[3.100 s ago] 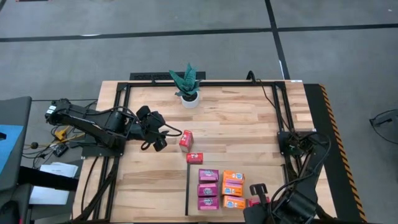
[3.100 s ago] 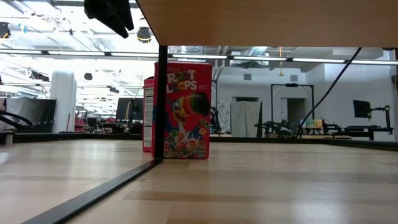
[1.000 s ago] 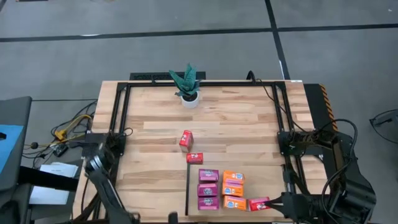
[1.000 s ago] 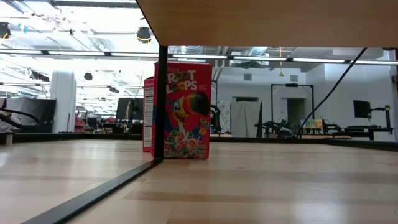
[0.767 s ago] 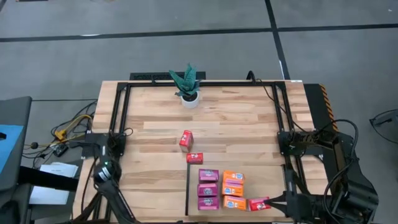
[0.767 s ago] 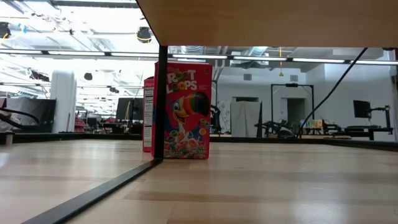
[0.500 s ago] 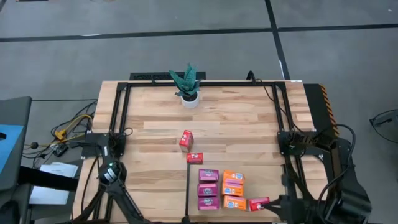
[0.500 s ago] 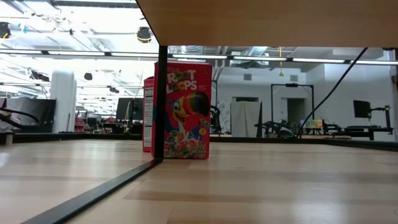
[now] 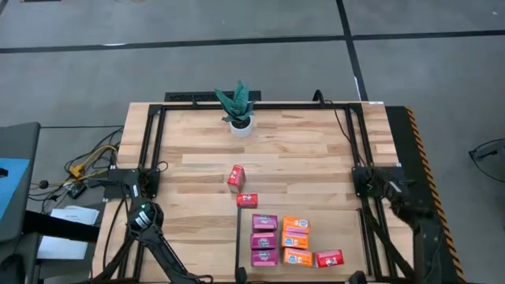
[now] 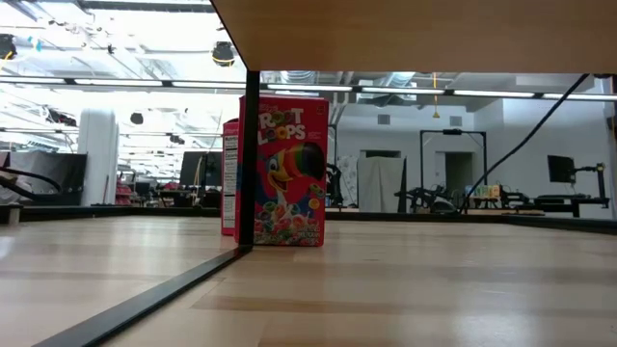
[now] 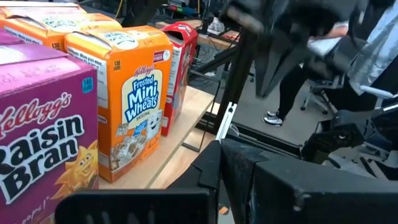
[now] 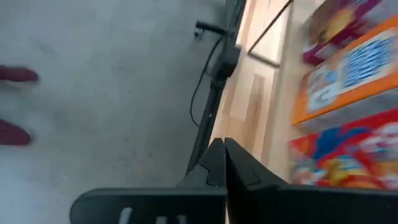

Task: Stack cereal on shelf
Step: Put the red cereal box on the bottom right shelf

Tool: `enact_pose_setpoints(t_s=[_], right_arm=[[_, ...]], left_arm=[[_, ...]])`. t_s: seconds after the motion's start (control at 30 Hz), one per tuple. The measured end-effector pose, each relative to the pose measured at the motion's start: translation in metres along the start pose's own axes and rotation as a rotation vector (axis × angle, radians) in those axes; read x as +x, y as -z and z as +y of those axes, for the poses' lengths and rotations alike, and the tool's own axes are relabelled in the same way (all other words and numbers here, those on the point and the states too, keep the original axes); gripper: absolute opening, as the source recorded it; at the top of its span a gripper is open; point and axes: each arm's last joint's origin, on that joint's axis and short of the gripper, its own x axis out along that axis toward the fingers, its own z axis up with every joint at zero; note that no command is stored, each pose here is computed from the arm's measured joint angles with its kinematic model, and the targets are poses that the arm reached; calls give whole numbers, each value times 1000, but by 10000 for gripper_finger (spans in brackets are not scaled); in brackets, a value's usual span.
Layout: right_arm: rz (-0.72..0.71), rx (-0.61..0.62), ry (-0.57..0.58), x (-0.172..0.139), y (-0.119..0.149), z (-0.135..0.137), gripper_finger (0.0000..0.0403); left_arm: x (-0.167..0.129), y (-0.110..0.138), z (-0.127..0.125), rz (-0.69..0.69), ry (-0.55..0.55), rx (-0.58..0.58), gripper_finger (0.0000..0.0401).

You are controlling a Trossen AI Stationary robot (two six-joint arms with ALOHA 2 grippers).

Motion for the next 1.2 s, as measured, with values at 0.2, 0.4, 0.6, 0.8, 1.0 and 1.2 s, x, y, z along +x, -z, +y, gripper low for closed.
enact_pose_setpoints(t_s=[0.2,0.4,0.6,0.8,1.0,1.2], right_arm=[[67,94,72,44,12,23,5],[32,264,203,68,20,26,6],[8,347,274,67,22,18,5],[-47,435,289,67,20,18,5],[-127,555,310,68,18,16,7],[-162,641,312,69,17,15,5]], left_arm=[[0,0,0,0,1,-27,0],[0,0,0,3,8,-29,0],[0,0,0,3,9,-30,0],[-1,0,0,3,10,-33,0],[0,0,0,4,9,-73,0],[0,0,0,4,9,-84,0]])
